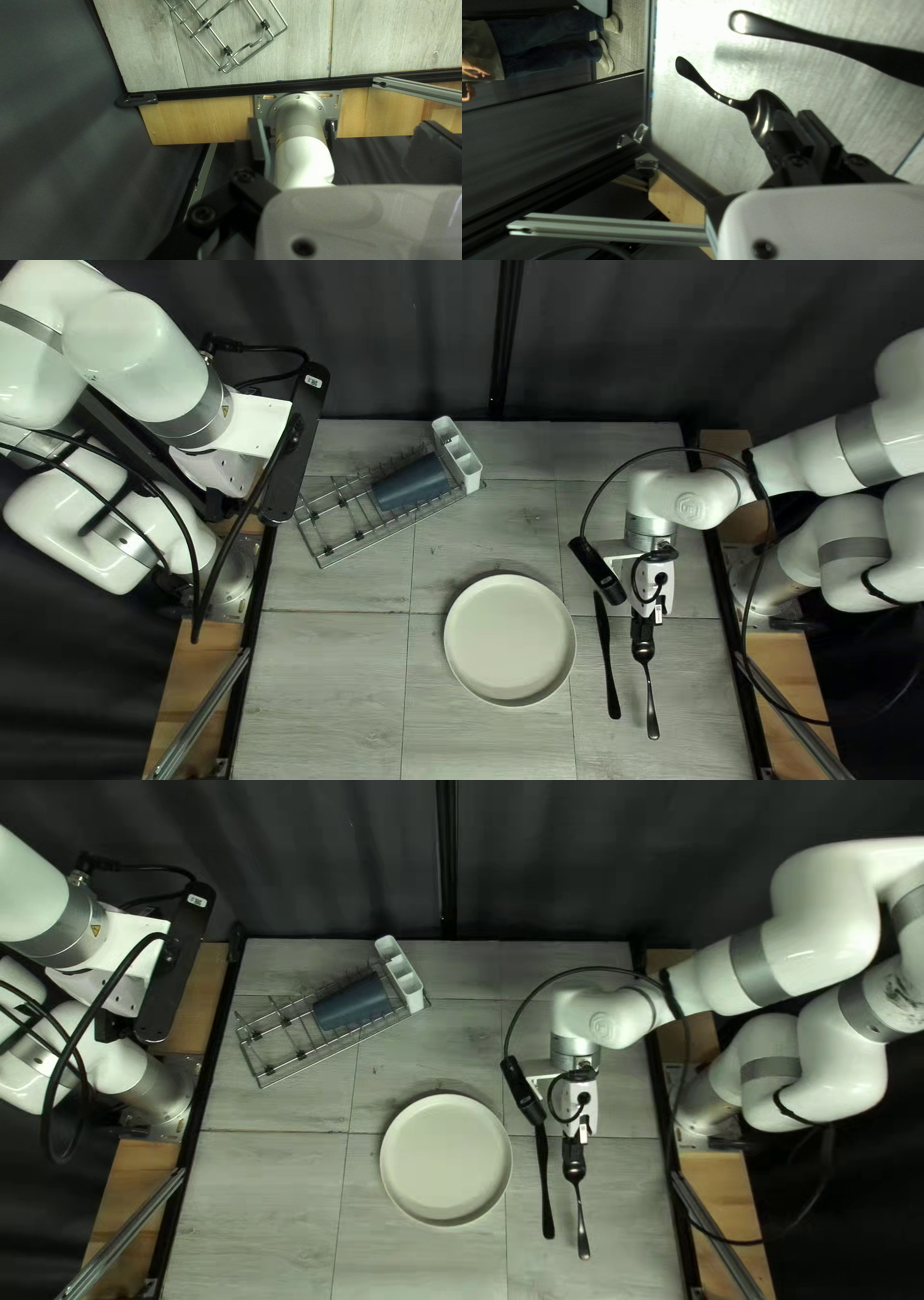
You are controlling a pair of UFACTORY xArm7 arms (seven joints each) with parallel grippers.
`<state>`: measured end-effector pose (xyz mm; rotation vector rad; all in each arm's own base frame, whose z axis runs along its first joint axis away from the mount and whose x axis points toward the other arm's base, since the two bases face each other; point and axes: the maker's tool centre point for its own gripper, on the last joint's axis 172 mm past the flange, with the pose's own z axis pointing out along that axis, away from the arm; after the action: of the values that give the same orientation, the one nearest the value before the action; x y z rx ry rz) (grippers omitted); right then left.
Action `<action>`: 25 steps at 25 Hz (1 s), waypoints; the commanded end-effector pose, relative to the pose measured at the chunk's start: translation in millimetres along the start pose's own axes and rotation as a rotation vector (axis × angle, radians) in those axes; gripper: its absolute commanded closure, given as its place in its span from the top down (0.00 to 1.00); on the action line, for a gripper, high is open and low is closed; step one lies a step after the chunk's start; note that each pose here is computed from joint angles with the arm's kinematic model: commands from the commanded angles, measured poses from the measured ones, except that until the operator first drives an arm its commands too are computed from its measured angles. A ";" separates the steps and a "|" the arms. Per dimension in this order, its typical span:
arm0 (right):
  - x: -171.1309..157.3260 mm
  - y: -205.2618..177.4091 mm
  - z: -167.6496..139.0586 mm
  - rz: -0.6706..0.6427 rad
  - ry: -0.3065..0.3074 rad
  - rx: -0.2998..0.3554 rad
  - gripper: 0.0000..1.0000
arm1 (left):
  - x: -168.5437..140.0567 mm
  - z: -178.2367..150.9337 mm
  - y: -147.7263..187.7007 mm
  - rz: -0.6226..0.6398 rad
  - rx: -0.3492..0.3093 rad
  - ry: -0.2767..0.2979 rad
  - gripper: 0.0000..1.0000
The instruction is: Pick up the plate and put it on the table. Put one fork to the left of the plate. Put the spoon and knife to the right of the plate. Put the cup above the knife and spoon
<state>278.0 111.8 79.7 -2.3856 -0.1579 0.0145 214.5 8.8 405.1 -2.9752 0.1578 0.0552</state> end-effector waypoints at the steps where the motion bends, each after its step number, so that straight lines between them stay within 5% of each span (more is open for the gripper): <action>1: -2.2 8.3 0.0 0.004 0.017 -0.004 0.00 | 0.0 0.0 0.0 0.000 0.000 0.000 1.00; 12: -6.9 30.2 -1.1 0.008 0.032 0.001 0.00 | 0.0 0.0 0.0 0.000 0.000 0.000 1.00; 14: -7.7 36.0 -4.1 0.009 0.033 -0.002 0.36 | 0.0 0.0 0.0 0.000 0.000 0.000 1.00; 15: -7.7 36.9 -5.0 0.010 0.033 -0.004 0.91 | 0.0 0.0 0.0 0.000 0.000 0.000 1.00; 16: -8.2 42.0 -8.5 0.012 0.034 -0.009 1.00 | 0.0 0.0 0.0 0.000 0.000 0.000 1.00; 25: -14.9 58.0 -50.7 0.022 0.027 -0.090 1.00 | 0.0 0.0 0.0 0.000 0.000 0.000 1.00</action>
<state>271.6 48.1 66.0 -2.4452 -0.1308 -0.0153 214.5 8.8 405.1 -2.9751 0.1578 0.0552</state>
